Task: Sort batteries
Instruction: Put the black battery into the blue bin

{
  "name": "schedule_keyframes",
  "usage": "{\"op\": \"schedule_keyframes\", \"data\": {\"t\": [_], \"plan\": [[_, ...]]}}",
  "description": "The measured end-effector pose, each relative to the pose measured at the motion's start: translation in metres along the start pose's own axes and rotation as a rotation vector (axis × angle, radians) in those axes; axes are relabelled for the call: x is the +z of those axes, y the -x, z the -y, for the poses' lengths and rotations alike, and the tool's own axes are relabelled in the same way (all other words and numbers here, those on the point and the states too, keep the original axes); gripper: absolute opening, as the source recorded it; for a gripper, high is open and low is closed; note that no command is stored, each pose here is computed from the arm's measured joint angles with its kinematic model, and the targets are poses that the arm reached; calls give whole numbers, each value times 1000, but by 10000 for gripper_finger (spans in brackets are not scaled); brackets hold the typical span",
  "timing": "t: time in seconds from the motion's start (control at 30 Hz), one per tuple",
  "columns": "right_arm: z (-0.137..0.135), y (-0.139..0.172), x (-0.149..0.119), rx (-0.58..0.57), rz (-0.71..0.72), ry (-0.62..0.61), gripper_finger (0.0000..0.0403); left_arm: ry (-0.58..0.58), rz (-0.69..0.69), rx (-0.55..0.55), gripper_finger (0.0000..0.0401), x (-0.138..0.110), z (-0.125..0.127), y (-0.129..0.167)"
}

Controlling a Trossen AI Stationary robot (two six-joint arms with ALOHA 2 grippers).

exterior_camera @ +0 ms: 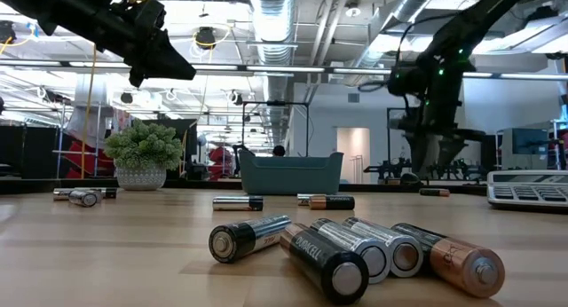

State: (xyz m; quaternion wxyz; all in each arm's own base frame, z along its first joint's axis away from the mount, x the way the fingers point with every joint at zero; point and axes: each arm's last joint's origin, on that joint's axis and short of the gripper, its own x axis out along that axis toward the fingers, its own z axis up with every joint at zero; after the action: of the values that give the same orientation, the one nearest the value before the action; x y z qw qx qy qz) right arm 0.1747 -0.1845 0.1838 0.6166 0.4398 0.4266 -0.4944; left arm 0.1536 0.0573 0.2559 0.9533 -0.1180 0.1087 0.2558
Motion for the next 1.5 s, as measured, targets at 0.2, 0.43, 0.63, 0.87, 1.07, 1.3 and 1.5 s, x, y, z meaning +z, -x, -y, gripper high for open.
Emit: {"op": "schedule_keyframes", "data": {"t": [0.2,0.43,0.63,0.87,1.07,1.3,1.5], "plan": [[1,2,15,-33,-28,2,226,-11,0,0,62,0,0,0],[-10,6,14,100,-84,-81,223,-13,0,1,62,0,0,0],[-36,9,14,257,-26,-165,223,-28,3,9,62,0,0,0],[-41,-2,15,264,-26,-179,220,-29,3,9,62,0,0,0],[-24,-29,18,121,-98,-204,201,-28,3,9,62,0,0,0],[-9,-28,22,67,-133,-205,177,-27,2,8,62,0,0,0],[3,-21,31,71,-102,-179,169,-27,3,7,62,0,0,0]]}}
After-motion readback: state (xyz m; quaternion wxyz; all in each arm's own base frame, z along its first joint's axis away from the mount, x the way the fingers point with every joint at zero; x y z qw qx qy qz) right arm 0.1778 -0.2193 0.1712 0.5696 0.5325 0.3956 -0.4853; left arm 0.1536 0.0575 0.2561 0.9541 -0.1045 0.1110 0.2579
